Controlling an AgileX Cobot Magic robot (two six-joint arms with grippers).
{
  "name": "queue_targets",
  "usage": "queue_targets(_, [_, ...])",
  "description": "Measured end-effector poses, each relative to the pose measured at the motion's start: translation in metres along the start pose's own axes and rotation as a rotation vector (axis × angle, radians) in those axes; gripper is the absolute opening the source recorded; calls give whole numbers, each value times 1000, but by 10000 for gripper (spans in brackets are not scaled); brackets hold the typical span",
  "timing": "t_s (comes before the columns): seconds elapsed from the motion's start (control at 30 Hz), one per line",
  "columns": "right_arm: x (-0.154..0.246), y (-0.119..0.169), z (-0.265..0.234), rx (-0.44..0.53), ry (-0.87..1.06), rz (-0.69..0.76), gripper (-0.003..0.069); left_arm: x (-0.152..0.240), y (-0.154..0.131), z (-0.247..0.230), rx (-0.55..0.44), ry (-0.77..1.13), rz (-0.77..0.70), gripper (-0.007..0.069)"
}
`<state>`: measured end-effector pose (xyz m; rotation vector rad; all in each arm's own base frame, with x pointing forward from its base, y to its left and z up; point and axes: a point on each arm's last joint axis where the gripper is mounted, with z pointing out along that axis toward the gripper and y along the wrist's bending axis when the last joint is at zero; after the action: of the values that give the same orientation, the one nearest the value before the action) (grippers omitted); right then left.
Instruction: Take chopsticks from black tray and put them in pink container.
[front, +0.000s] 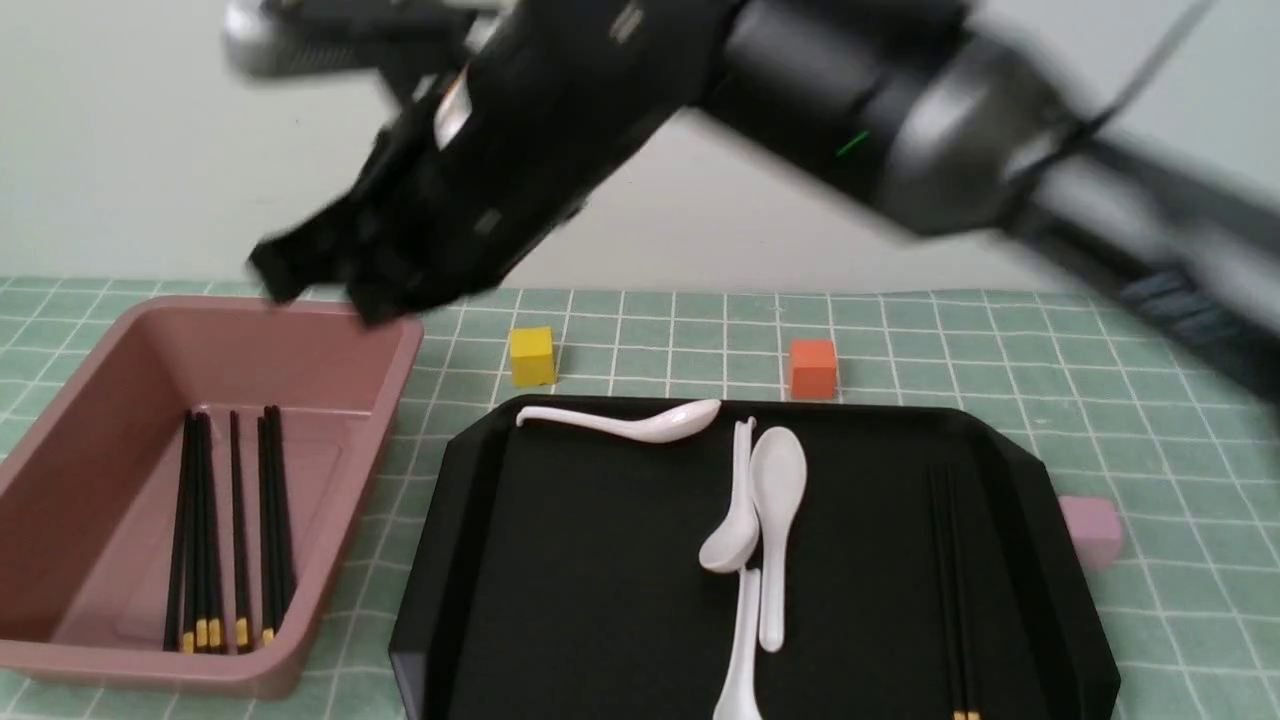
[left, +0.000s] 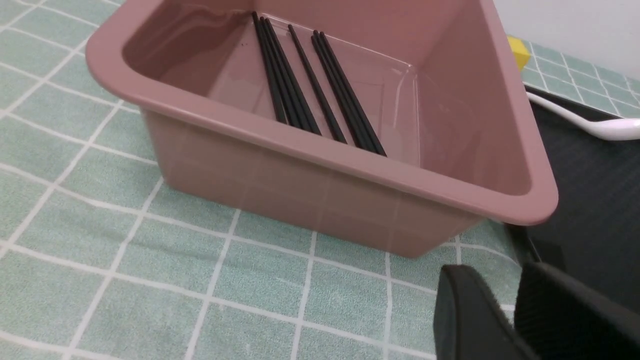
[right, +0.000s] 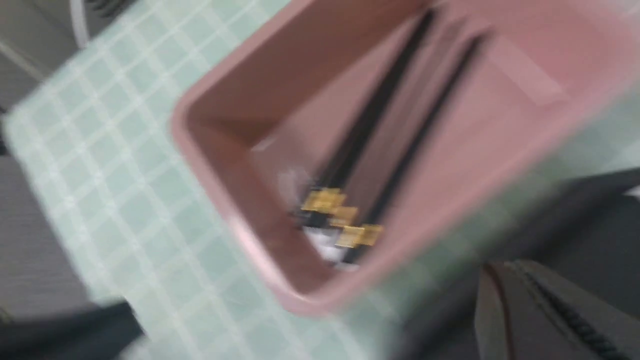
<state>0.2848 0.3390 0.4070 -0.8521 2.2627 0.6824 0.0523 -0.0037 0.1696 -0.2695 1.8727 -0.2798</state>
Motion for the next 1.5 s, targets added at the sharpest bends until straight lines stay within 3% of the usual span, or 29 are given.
queue_targets(0.17, [-1, 3, -121, 164, -92, -104, -13, 0, 0, 0, 0, 0, 0, 181])
queue_targets(0.27, [11, 6, -185, 209, -189, -123, -12, 0, 0, 0, 0, 0, 0, 183])
queue_targets(0.37, [28, 7, -219, 221, -220, -128, -12, 0, 0, 0, 0, 0, 0, 183])
queue_targets(0.53, [111, 1, -278, 223, -218, -130, -8, 0, 0, 0, 0, 0, 0, 184])
queue_targets(0.6, [138, -4, -277, 221, -223, -138, -8, 0, 0, 0, 0, 0, 0, 185])
queue_targets(0.73, [210, -18, -282, 209, -438, -186, -8, 0, 0, 0, 0, 0, 0, 187])
queue_targets(0.87, [281, -34, -258, 172, -629, -203, -5, 0, 0, 0, 0, 0, 0, 190])
queue_targets(0.97, [311, -41, -239, 138, -711, -192, -4, 0, 0, 0, 0, 0, 0, 192])
queue_targets(1.17, [331, -46, -222, 106, -802, -199, -1, 0, 0, 0, 0, 0, 0, 192])
queue_targets(1.5, [340, -50, -205, 112, -757, -203, 1, 0, 0, 0, 0, 0, 0, 197])
